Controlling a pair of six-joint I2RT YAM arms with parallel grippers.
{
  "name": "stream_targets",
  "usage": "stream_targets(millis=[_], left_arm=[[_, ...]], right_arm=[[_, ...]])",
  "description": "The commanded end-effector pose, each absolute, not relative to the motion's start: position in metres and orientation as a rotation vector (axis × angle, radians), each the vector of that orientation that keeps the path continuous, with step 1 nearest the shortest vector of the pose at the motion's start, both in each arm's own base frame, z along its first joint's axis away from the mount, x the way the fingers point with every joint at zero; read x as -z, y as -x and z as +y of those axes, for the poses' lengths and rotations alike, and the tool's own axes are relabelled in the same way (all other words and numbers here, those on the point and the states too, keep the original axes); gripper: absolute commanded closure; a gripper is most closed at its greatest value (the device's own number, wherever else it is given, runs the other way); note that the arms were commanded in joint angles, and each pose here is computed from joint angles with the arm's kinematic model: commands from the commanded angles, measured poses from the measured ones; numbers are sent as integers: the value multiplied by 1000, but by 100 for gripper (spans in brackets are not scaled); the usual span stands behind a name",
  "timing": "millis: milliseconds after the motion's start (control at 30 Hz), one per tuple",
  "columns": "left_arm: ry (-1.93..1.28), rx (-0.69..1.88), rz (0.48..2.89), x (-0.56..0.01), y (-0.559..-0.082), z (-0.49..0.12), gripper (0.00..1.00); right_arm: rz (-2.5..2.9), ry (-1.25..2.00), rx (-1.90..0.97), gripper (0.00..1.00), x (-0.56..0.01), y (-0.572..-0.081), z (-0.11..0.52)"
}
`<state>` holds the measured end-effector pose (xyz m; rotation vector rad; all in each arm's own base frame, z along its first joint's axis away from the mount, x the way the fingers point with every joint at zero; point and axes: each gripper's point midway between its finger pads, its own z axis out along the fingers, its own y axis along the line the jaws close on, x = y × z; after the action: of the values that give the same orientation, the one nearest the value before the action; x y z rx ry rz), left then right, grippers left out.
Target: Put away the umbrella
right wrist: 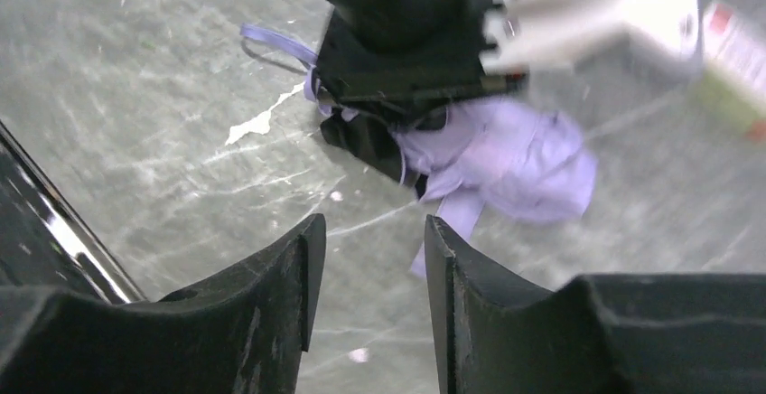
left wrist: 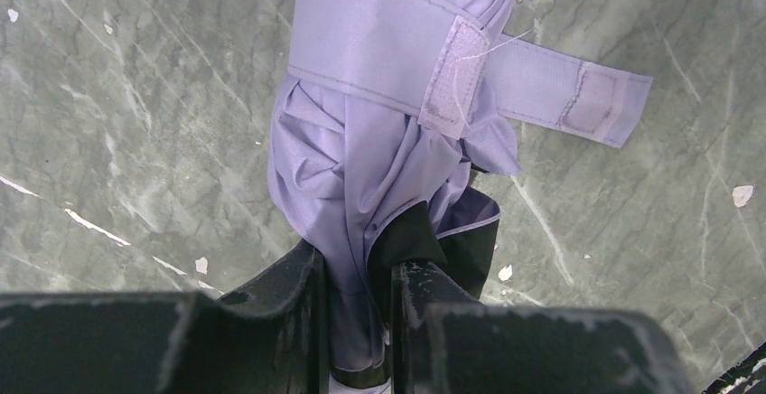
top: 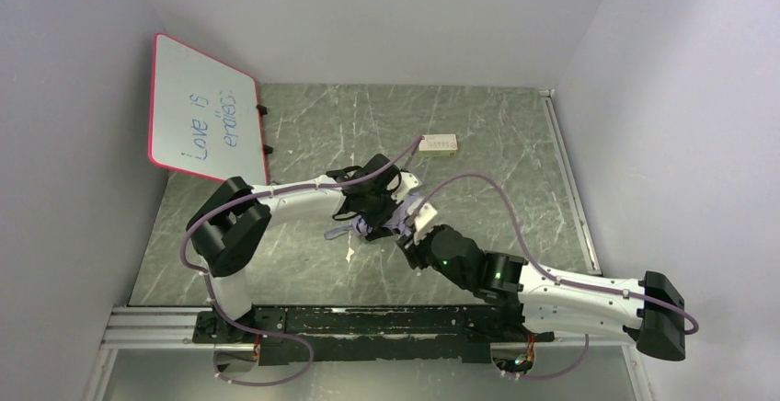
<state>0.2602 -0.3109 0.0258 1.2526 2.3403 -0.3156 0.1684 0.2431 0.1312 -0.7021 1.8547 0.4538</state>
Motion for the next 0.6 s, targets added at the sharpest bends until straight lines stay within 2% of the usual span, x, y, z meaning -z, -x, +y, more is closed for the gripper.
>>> stream_targets(millis=[0,133,200,333,567], left_arm=[[-1367,-72,2611,40,-235,-219,95],[-1372,-75,2607,39,-235,-220,95],[-1374,-72,2606,39,-234,-220,95],[-1373,-73,2604,38,-235,-221,95],[-1382,-72,2599,37,-232,-221,95]], right_arm=[[1420,1407,-191,51,-158,-165,256],[1216,1798,11,46,-138,-163,236],[1158,1899,0,44,-129,-156,232],[1136,1974,-77,43,-109,-146,230],[1128,2042,-41,43,-65,-159,226]])
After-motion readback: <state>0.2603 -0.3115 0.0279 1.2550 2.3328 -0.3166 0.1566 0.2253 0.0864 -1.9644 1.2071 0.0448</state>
